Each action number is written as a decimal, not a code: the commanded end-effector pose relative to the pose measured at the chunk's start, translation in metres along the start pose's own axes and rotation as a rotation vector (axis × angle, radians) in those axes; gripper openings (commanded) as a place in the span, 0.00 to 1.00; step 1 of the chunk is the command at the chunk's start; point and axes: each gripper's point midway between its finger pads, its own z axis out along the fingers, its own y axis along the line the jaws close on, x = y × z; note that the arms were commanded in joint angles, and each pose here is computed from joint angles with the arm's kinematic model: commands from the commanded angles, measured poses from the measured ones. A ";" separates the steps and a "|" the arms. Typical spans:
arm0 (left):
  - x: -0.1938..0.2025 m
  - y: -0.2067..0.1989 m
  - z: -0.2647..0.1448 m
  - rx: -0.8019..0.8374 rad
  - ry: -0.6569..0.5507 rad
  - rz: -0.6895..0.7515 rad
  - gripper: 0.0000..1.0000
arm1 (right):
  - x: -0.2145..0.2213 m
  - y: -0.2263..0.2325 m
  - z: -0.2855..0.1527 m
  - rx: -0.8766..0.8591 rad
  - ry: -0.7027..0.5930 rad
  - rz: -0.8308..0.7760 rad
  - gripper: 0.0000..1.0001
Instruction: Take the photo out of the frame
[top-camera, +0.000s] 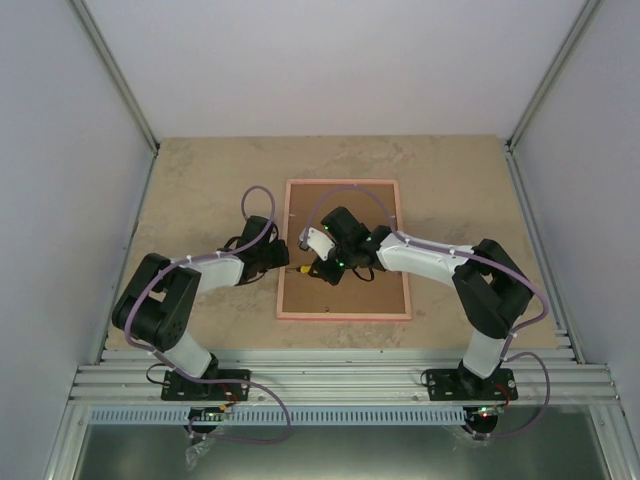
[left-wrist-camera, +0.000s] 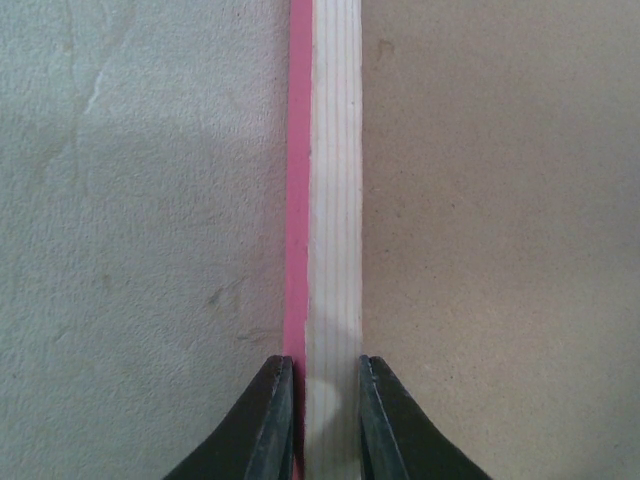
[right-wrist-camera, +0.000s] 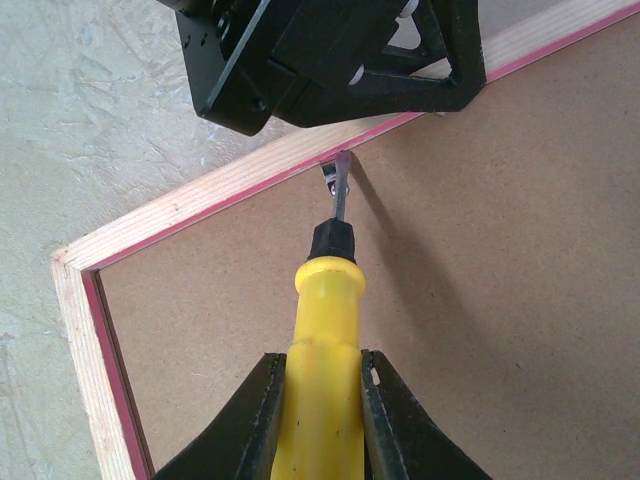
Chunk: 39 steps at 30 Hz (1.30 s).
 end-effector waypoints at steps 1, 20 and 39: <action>0.029 0.014 0.002 -0.049 0.103 -0.032 0.13 | 0.031 0.040 0.005 -0.184 0.122 -0.008 0.01; 0.029 0.022 0.001 -0.089 0.095 -0.042 0.11 | 0.037 0.071 -0.003 -0.278 0.130 -0.080 0.00; 0.028 0.029 0.000 -0.083 0.095 -0.072 0.10 | 0.012 0.050 -0.030 -0.093 0.033 -0.071 0.00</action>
